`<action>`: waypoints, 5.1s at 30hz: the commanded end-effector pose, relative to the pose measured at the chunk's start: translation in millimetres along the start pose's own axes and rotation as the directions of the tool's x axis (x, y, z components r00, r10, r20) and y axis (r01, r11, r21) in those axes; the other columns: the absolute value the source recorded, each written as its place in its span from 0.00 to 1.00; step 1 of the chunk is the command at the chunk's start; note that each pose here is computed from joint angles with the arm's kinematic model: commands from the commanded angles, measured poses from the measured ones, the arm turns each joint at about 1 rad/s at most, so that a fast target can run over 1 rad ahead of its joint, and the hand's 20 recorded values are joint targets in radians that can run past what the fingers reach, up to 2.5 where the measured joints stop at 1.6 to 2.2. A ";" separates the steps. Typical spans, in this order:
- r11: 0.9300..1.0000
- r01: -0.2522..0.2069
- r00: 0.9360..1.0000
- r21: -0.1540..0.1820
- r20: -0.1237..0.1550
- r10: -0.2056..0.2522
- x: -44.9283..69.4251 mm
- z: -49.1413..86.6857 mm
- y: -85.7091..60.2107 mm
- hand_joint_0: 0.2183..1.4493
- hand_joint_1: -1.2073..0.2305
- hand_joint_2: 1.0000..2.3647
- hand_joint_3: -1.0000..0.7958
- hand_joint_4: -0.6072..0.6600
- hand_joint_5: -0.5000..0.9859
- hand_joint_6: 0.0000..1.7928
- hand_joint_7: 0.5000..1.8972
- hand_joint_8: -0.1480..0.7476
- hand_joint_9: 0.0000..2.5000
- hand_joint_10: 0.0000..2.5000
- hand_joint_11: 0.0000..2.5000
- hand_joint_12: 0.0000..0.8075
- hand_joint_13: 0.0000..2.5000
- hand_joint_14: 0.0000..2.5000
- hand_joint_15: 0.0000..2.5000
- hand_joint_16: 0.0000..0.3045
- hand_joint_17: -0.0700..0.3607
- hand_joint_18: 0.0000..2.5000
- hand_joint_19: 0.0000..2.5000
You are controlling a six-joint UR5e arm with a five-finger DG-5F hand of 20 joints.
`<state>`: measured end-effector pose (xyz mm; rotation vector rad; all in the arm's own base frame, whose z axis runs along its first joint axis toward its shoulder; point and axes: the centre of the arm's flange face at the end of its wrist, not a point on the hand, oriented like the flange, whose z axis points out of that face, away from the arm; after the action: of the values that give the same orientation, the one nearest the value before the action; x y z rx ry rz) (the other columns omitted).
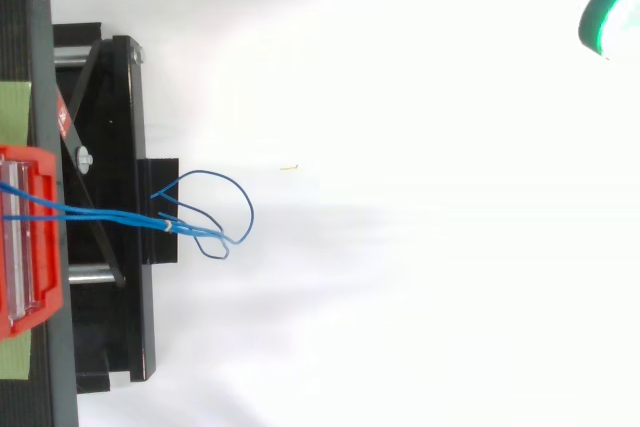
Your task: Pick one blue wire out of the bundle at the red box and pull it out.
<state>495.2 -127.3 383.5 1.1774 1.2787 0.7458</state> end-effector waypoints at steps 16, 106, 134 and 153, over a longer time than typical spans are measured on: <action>0.997 0.016 0.999 -0.077 0.047 -0.012 74.5 85.9 -87.0 0.26 0.35 0.00 0.28 0.70 0.24 0.28 0.29 0.45 0.22 0.00 0.06 0.44 0.07 0.00 0.04 0.21 0.50 0.01 0.11; 0.982 -0.140 0.990 -0.123 -0.022 0.139 158.3 274.7 -103.2 0.31 0.39 0.01 0.38 0.74 0.27 0.28 0.53 0.47 0.27 0.00 0.11 0.44 0.12 0.00 0.06 0.20 0.47 0.06 0.15; 0.987 -0.083 0.996 -0.141 -0.030 0.079 175.7 272.7 -96.7 0.29 0.40 0.01 0.36 0.73 0.27 0.29 0.51 0.47 0.28 0.01 0.12 0.45 0.13 0.00 0.07 0.20 0.48 0.07 0.15; 0.983 -0.094 0.995 -0.156 -0.024 0.092 169.6 276.9 -86.4 0.32 0.40 0.01 0.40 0.70 0.27 0.32 0.47 0.46 0.29 0.01 0.14 0.45 0.14 0.00 0.07 0.19 0.47 0.09 0.16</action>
<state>778.2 -61.5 214.3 1.1128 1.1675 0.9074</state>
